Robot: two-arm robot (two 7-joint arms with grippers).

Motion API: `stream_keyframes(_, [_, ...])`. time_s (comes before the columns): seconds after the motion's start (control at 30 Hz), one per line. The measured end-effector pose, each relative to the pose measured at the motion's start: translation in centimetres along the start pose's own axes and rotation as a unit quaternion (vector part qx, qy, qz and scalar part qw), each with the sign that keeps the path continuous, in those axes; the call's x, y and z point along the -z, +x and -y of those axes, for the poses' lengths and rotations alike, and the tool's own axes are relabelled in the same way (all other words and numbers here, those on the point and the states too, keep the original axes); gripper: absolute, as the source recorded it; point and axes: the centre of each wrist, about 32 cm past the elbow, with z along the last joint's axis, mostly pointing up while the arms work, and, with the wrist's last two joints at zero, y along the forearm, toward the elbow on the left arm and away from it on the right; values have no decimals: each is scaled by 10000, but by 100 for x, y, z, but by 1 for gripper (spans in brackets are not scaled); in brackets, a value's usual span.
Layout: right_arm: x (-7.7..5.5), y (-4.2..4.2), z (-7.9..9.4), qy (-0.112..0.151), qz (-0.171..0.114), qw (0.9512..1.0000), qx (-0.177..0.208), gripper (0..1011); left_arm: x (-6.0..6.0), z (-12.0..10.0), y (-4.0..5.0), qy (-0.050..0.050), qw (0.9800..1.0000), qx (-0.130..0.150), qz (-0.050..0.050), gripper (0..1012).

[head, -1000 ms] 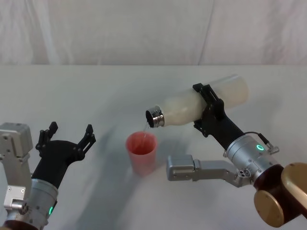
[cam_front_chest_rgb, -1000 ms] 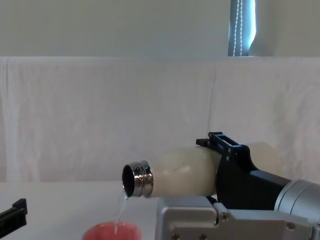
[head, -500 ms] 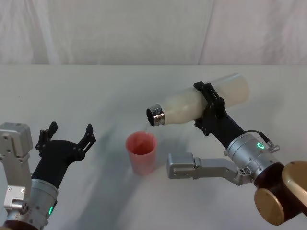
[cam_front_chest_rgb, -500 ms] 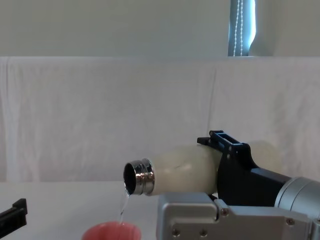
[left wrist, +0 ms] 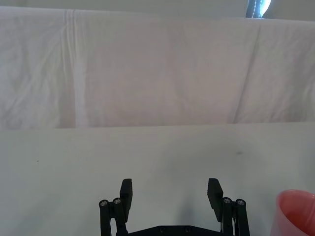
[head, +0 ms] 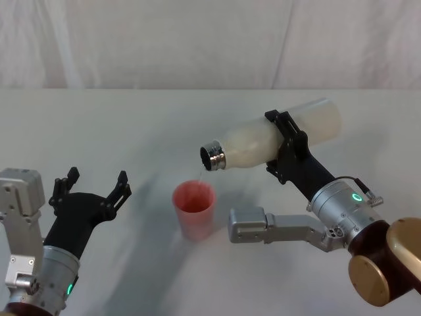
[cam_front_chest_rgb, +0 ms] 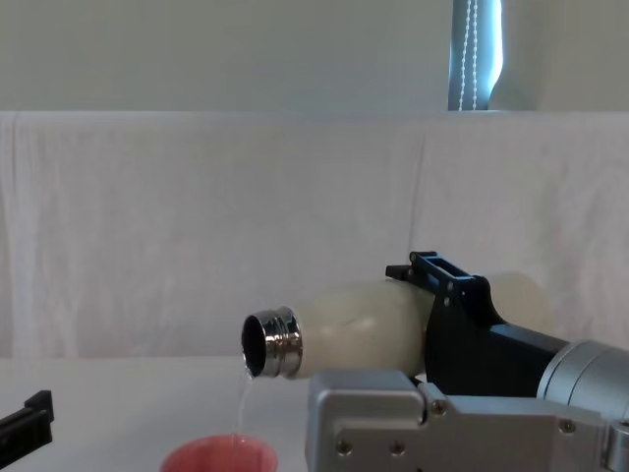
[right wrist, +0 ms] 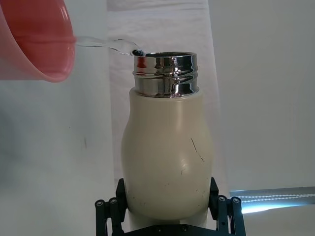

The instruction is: Grasp the thermos with one hand and pour water into the cup lid.

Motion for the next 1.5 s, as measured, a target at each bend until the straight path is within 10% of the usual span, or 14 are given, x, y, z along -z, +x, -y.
stream_keyframes(0.87, [-37, 49, 57, -18, -975, 9949, 245, 960, 0, 0, 0, 1, 10000, 0, 0, 1001])
stream_keyframes(1.5, [-119, 207, 134, 87, -2141, 9767, -57, 960, 0, 0, 0, 1, 10000, 0, 0, 1001])
